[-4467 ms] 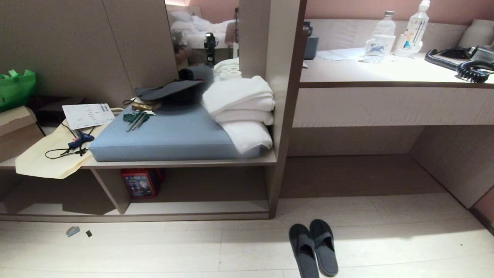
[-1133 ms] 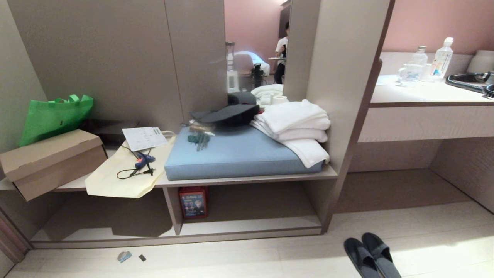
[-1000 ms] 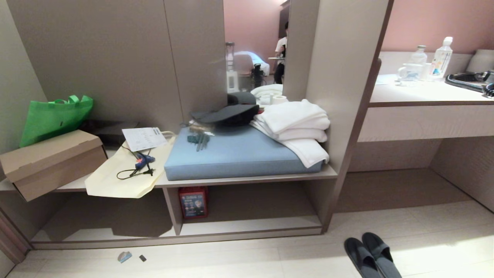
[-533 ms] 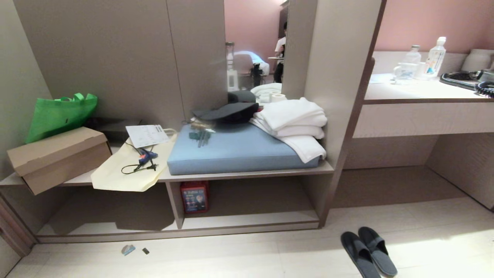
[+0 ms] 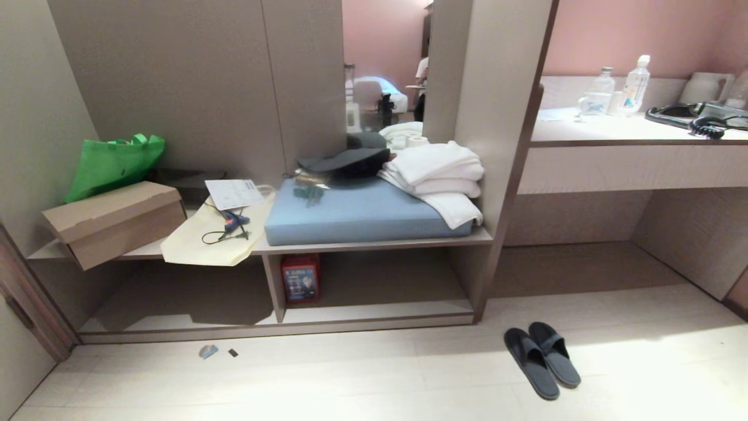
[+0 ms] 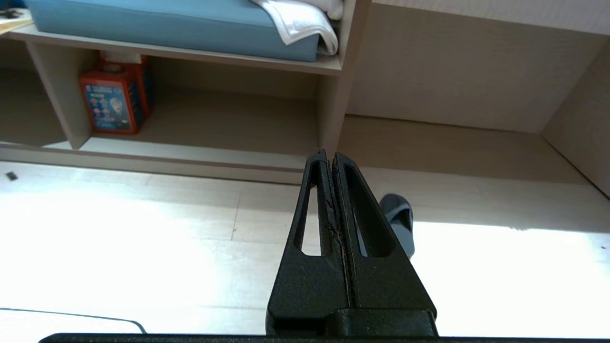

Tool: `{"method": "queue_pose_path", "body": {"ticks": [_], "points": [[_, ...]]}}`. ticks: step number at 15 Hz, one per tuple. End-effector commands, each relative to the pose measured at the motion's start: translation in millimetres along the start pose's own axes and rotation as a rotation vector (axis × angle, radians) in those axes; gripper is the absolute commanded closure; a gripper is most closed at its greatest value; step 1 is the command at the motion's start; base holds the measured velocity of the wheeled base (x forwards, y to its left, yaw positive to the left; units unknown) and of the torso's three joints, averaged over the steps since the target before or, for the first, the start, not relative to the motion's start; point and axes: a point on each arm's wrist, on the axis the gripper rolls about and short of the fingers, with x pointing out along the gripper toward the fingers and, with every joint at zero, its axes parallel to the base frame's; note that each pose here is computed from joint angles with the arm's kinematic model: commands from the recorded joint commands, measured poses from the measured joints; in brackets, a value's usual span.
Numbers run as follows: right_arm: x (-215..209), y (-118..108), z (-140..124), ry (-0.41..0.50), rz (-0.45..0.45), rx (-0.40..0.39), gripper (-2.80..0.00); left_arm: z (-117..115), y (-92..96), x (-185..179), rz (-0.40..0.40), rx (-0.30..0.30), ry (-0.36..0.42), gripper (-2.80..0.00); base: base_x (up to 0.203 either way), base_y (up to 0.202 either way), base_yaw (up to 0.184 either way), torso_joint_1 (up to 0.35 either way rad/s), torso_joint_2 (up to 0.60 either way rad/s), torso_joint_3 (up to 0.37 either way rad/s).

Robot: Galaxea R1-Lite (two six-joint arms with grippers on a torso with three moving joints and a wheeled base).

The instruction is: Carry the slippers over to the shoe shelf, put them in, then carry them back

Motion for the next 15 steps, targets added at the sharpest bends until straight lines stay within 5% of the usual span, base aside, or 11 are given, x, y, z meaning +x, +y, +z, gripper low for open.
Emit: {"method": "queue_pose_path", "body": {"ticks": [1,15], "points": [[0.1,0.0,0.0,0.001,0.001,-0.001,0.00,0.1,0.0,0.1,0.000,-0.001,0.000,0.00,-0.190,0.000,0.002,0.002,0.00,0.002],[0.1,0.0,0.2,0.000,0.001,-0.004,0.00,0.2,0.0,0.1,0.000,-0.001,0.000,0.00,-0.195,0.000,0.002,0.002,0.00,0.002]]}}
